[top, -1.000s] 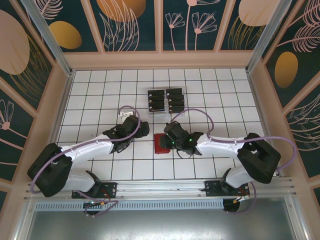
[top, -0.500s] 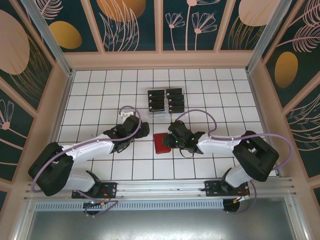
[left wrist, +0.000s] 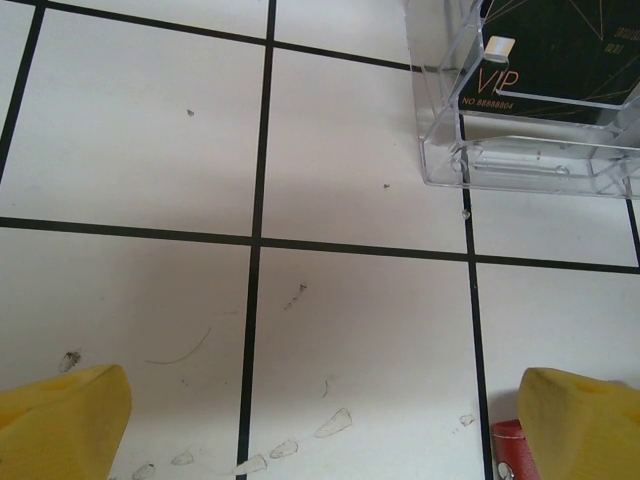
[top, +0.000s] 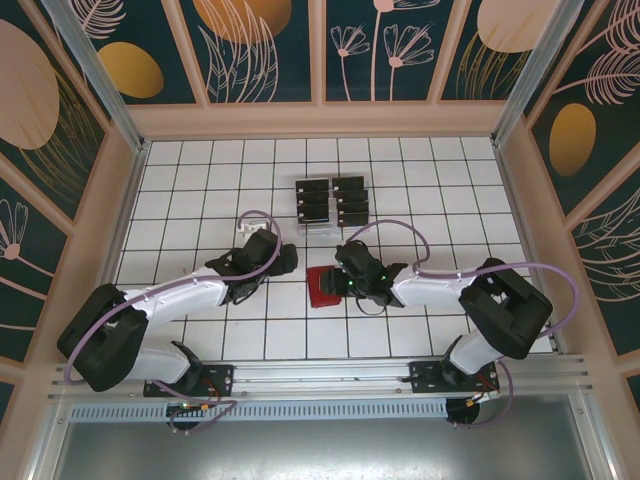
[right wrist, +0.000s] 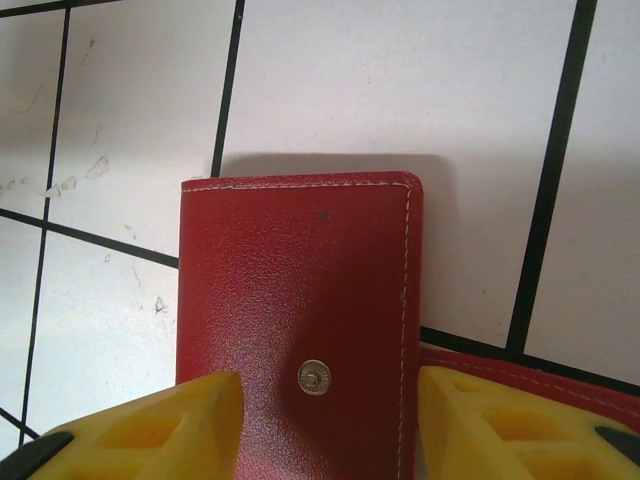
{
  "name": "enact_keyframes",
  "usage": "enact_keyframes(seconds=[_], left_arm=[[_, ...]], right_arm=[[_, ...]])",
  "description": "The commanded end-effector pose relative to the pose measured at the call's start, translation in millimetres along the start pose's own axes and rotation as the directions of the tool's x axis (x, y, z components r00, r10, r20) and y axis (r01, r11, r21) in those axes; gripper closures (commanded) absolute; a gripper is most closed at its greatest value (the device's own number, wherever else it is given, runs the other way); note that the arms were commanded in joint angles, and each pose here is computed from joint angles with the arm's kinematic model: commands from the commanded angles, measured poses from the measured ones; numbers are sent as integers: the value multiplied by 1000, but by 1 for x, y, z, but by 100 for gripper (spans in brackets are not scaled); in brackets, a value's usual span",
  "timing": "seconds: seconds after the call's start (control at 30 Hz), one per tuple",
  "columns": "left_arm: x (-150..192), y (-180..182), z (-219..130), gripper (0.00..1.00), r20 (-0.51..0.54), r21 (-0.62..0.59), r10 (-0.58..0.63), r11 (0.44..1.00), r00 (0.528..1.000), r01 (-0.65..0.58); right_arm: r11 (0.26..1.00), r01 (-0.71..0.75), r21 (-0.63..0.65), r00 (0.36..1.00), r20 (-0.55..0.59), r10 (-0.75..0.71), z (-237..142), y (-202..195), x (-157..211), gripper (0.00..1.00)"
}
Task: Put the credit cards into the card holder
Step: Open the card holder at the center of the table.
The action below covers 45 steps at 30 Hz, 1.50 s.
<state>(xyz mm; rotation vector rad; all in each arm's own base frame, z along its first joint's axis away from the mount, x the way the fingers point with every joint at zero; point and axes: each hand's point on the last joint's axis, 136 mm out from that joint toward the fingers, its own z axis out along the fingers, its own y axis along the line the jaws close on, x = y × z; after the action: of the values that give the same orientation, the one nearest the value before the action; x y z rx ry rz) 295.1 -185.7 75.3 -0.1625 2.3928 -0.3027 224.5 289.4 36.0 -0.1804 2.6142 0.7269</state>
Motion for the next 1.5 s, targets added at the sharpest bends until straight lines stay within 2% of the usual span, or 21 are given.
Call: enact_keyframes(seconds=[0.0, 0.23, 0.4, 0.9, 1.1, 1.47], left_arm=[[3, 2, 4, 1, -14, -2, 22, 1000, 1000, -22], [6, 2, 7, 2, -21, 3, 26, 1000, 999, -26], [7, 1, 9, 2, -25, 4, 27, 1000, 999, -27], [-1, 0, 8, 2, -13, 14, 28, 1000, 1000, -28], [-13, 7, 4, 1, 6, 26, -7, 1000, 1000, 7], [-49, 34, -14, 1, 65, 51, -103, 994, 993, 99]], right_arm=[[1000, -25, -1, 1000, -3, 25, 3, -5, 1, 51], [998, -49, 48, 999, -20, 50, 7, -18, 6, 50], [999, -45, 8, 999, -28, 45, 9, -11, 7, 51], [973, -47, -224, 999, 5, 50, -16, 40, -12, 58], [962, -36, -270, 999, 7, 39, -22, 60, -17, 58], [952, 13, -306, 999, -33, -24, -7, 104, -15, 56]])
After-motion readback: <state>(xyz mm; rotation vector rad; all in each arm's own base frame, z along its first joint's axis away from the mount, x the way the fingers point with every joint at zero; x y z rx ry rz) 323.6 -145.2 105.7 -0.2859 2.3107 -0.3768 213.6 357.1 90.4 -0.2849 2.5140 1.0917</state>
